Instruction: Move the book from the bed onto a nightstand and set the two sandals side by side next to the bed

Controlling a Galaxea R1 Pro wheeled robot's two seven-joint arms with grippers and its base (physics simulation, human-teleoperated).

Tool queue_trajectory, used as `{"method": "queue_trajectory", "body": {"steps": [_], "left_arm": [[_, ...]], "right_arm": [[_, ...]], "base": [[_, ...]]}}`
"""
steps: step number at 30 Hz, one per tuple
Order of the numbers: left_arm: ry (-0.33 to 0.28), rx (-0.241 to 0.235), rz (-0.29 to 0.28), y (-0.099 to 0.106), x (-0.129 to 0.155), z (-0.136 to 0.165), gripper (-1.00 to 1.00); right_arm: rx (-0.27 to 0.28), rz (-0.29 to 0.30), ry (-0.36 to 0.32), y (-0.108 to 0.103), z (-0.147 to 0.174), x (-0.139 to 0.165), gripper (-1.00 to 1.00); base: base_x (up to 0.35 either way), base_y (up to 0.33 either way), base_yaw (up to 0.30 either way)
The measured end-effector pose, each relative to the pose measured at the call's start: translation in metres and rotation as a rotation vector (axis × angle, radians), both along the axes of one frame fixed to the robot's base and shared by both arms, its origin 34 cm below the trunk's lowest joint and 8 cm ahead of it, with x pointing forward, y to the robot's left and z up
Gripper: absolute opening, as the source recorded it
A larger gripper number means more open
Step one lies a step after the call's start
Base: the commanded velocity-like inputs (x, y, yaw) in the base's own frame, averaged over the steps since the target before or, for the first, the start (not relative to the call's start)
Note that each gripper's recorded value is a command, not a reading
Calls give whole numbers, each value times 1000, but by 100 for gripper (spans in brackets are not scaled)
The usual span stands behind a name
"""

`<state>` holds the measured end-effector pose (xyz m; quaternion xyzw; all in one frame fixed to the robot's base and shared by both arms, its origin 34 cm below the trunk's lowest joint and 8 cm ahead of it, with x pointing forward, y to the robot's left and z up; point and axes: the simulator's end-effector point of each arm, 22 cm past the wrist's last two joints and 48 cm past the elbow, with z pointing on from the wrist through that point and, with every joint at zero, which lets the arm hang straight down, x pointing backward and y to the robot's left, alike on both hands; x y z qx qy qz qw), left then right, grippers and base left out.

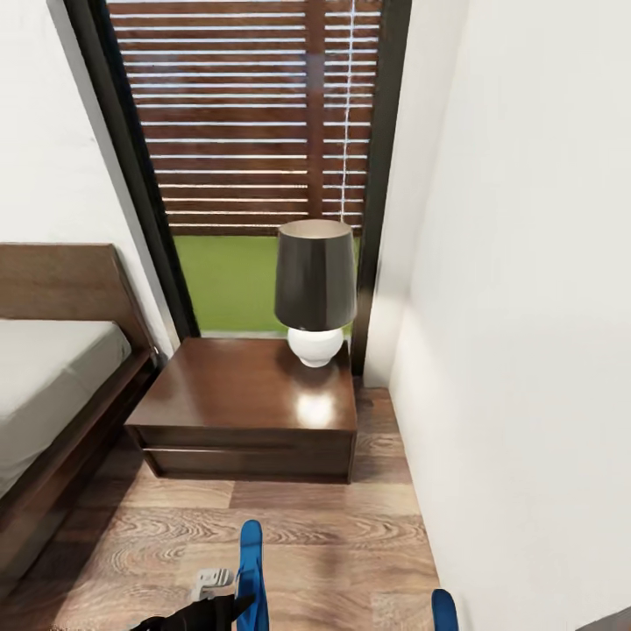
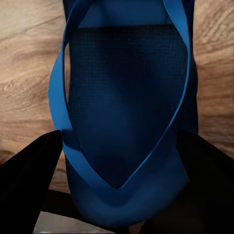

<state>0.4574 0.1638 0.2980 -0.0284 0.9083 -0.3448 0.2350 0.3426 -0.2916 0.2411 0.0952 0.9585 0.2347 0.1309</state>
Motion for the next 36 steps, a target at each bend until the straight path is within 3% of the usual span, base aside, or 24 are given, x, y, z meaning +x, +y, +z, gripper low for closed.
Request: {"method": "queue_trajectory", "body": {"steps": [8,9,10,11,12,18,36], "left_arm": [[4,0,0,0,-1,-1,-100],[4,0,0,0,-1,-2,-100],[5,0,0,0,-1,-2,-100],[5,1,0,0,-1,-2,-100],[6,1,0,0,-2,-2,-100],[8,1,0,0,-2,-3,-100],[9,-1,0,-1,-3,-3,-100]], "right_arm": [[3,-7,52,0,-6,-22,-100],[0,2,45,0,-6,-20,-100],[1,32,-27,3,3,10,-100],[-3,-9,-79,-1,9,34,-100],[-2,19,-63,2,7,26,-100],[-1,13,-63,1,7,26,-100],[-3,12,-62,0,7,26,-100]], "base": [[4,-3,271],[0,0,272],[0,0,272],[0,0,272],[0,0,272],[0,0,239],[0,0,13]]}}
